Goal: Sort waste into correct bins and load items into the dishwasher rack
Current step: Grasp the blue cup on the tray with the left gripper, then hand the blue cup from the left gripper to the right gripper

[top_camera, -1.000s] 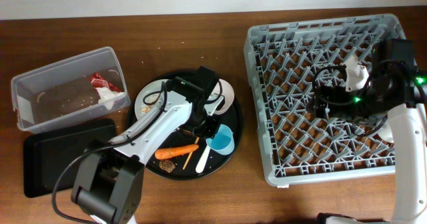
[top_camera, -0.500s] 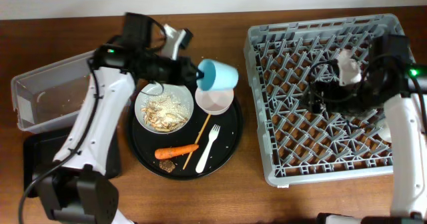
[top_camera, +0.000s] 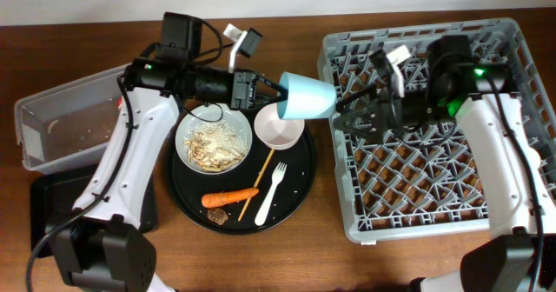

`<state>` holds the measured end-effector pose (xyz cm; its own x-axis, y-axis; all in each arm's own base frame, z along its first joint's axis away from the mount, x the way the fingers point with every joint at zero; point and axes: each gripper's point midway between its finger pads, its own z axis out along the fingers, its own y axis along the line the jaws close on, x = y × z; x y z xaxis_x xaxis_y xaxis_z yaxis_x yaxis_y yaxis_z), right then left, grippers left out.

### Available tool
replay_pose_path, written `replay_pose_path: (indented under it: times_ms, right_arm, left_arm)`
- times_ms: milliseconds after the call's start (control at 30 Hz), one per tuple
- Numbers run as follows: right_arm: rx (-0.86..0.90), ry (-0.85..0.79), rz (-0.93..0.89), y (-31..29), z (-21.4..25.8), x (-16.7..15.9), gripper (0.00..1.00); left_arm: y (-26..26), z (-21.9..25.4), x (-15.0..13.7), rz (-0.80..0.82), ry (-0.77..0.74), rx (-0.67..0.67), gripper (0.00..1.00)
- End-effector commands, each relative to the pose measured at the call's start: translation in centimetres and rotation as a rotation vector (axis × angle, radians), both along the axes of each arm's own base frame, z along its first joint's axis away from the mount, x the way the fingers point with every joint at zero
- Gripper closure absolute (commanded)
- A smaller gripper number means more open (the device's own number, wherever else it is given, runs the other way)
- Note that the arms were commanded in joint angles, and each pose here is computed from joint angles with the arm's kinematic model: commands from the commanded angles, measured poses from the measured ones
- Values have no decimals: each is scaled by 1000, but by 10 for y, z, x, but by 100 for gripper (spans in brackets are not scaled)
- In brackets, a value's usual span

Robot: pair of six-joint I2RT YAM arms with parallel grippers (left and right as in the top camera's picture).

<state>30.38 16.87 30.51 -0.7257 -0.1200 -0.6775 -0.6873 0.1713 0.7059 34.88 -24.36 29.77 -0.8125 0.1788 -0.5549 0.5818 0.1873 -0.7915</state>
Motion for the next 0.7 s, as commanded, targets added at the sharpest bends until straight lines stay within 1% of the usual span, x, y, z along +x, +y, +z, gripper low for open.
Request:
replay_pose_path:
  times_ms: [0,133,167,233,367,400,467,500,533,667]
  right_arm:
    - [81,-57,56,14,16,-5,1]
    - [99,-84,66,16,20,-5,1]
    - [100,-84,66,16,20,-5,4]
    - [100,-80,66,16,20,-5,19]
    - [99,-66,65,16,20,-6,21]
    - [99,-67,65,16,20,-6,25]
    - [99,-62,65,16,20,-7,43]
    - [99,-55,65,16,19,-7,47]
    - [99,-52,65,16,19,-8,47]
    - [99,-52,65,16,19,-8,59]
  left_arm:
    - [-18,13,-17,-74,-35,-36,100]
    - [-25,13,-23,-97,-35,-36,100]
    - [-25,13,-24,-98,-35,-36,100]
    - [-25,13,-24,-98,-36,-36,100]
    - [-25,12,-22,-94,-41,-31,100]
    - [-25,12,-22,-94,-41,-31,100]
    - [-25,12,-22,-94,-41,-31,100]
    - [-25,12,-22,-93,-43,-31,100]
    - [-25,12,-22,-93,-46,-32,100]
    - [-26,13,-21,-93,-56,-34,100]
